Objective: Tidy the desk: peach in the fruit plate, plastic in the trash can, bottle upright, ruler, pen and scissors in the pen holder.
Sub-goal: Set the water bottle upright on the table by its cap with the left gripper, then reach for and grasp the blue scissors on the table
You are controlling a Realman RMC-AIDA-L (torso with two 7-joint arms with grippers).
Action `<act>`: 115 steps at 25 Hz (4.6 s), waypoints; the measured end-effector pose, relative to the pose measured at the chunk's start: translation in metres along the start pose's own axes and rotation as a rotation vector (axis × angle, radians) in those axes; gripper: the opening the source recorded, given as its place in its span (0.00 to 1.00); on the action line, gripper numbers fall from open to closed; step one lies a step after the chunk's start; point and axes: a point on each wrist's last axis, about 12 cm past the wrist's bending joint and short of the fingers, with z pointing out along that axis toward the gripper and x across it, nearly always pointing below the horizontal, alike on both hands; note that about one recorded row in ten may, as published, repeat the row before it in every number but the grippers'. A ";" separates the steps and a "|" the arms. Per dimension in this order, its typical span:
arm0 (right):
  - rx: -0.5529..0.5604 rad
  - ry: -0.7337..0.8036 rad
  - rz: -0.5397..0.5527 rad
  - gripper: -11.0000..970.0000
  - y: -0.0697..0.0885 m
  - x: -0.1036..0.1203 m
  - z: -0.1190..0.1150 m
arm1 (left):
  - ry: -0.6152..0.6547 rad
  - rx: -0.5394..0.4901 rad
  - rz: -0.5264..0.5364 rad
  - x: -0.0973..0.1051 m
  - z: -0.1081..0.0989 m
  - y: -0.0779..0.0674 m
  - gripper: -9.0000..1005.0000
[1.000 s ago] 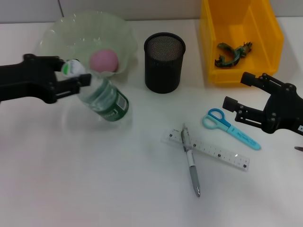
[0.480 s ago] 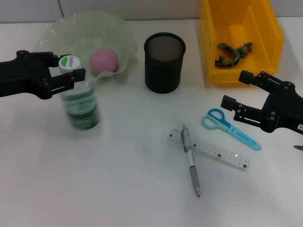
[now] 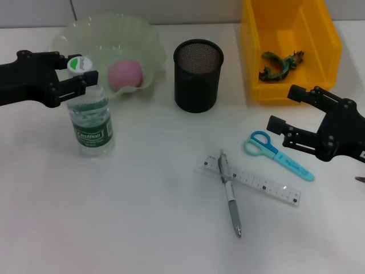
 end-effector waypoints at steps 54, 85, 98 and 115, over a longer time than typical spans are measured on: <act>0.282 1.230 -0.021 0.85 -0.019 -0.096 0.116 | -0.172 0.529 0.106 0.068 0.034 -0.072 0.80; 0.246 1.270 -0.020 0.59 -0.023 -0.057 0.148 | -0.166 0.526 0.109 0.067 0.036 -0.071 0.80; 0.240 1.286 -0.031 0.50 -0.023 -0.049 0.151 | -0.167 0.528 0.109 0.067 0.036 -0.071 0.80; 0.237 1.281 -0.010 0.33 -0.025 -0.045 0.151 | -0.168 0.534 0.110 0.067 0.036 -0.072 0.80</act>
